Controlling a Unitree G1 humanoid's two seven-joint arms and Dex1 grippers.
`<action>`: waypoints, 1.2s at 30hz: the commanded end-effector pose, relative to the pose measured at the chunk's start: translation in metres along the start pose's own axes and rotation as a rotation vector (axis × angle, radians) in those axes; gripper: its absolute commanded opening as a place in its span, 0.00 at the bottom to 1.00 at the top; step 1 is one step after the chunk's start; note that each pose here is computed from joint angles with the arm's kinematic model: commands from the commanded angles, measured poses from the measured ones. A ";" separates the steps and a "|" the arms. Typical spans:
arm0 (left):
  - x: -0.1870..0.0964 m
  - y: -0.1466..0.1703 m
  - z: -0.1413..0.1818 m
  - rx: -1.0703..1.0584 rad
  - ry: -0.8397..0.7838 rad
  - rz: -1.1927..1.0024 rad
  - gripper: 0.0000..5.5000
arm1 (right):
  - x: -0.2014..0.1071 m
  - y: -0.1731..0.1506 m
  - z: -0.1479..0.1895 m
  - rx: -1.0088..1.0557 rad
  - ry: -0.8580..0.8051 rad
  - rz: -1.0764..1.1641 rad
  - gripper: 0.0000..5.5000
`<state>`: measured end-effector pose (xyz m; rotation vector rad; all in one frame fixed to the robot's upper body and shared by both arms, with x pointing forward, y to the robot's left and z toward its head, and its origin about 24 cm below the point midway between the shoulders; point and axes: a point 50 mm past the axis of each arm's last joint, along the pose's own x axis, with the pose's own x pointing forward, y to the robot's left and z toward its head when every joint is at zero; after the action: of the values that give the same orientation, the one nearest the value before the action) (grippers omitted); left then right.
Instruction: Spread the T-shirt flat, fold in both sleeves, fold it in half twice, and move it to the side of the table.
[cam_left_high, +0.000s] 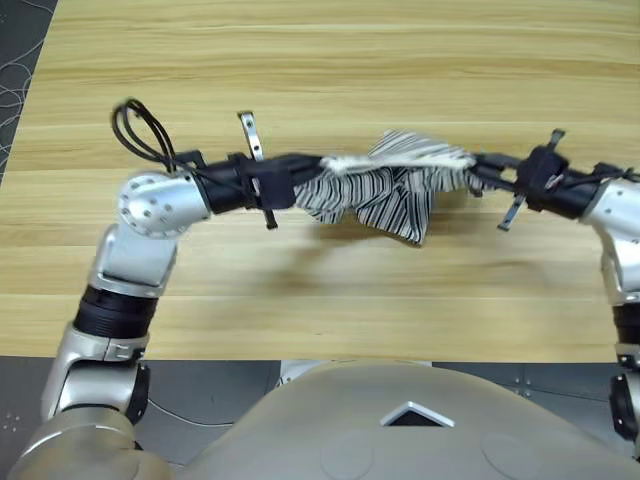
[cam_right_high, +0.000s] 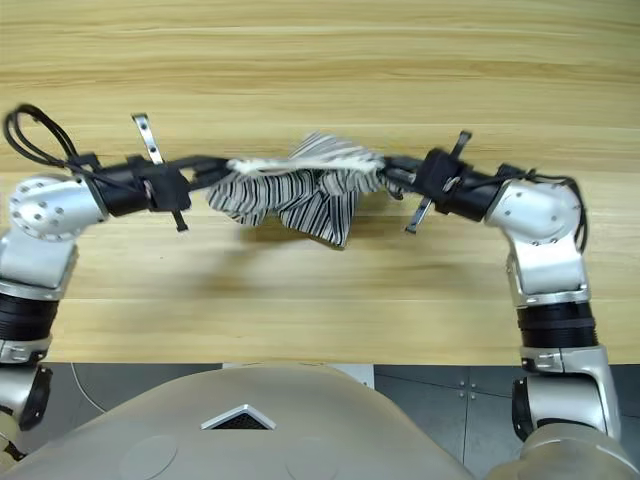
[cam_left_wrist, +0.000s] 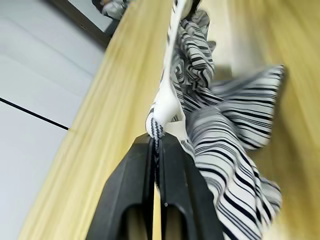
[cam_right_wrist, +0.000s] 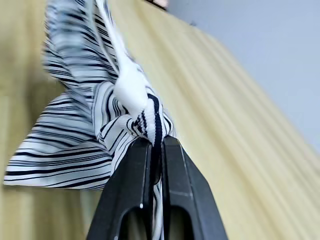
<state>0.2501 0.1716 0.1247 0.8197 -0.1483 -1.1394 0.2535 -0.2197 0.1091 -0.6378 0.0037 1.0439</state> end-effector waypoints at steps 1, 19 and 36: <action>-0.012 0.041 -0.001 0.033 0.045 0.071 0.02 | -0.015 -0.021 0.010 0.000 0.036 0.082 0.02; -0.085 0.001 0.079 -0.106 -0.153 -0.246 0.02 | -0.109 -0.010 0.124 0.010 -0.524 0.221 0.02; -0.135 0.008 0.122 0.092 -0.164 -0.026 0.02 | -0.054 0.031 0.026 0.101 -0.098 0.224 0.02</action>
<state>0.1332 0.2244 0.2590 0.8338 -0.3818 -1.2135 0.1937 -0.2390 0.1413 -0.4917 -0.0030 1.2958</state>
